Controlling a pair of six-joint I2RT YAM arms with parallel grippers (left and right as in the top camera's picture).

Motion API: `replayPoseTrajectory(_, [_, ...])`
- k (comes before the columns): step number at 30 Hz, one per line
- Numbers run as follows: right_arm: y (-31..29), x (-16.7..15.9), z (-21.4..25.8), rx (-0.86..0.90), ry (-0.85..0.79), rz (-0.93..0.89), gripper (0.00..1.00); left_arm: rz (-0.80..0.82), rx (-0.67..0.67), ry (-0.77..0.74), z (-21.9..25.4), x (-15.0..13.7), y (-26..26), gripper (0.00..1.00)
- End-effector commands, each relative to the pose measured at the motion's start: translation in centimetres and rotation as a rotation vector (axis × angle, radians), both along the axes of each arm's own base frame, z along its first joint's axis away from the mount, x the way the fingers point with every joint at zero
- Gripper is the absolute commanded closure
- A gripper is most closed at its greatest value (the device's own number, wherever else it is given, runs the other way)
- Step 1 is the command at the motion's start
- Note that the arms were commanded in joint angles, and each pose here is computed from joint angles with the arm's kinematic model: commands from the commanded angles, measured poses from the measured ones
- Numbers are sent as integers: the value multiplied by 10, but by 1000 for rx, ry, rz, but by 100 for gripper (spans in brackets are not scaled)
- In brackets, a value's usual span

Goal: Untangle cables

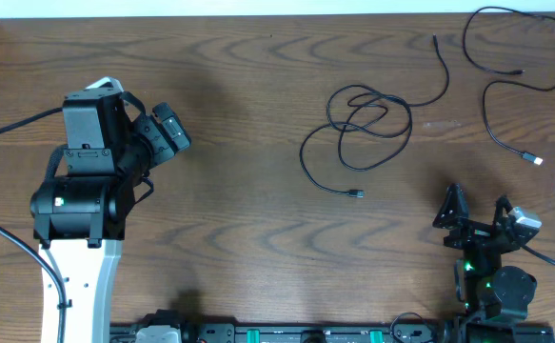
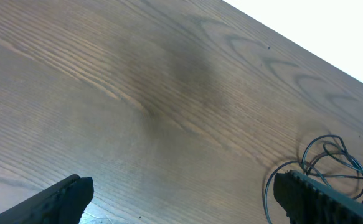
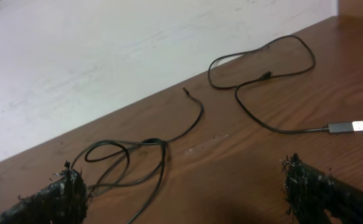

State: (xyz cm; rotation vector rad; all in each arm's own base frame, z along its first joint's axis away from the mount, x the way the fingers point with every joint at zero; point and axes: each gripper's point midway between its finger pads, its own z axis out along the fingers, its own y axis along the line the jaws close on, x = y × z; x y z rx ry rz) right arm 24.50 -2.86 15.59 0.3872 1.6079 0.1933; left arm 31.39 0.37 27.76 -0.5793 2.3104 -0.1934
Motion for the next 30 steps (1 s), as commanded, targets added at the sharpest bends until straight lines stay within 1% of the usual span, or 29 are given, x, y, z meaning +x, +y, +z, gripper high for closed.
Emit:
replayPoseTrajectory(1, [-1, -1, 0, -71, 7, -6, 1, -1, 18, -19, 7, 0, 2, 0])
replayPoseTrajectory(5, [-1, -1, -1, -114, 13, -2, 1, -1, 18, -19, 7, 0, 2, 0])
replayPoseTrajectory(30, [-1, -1, 0, -116, 10, 1, 1, -1, 18, -19, 7, 0, 2, 0])
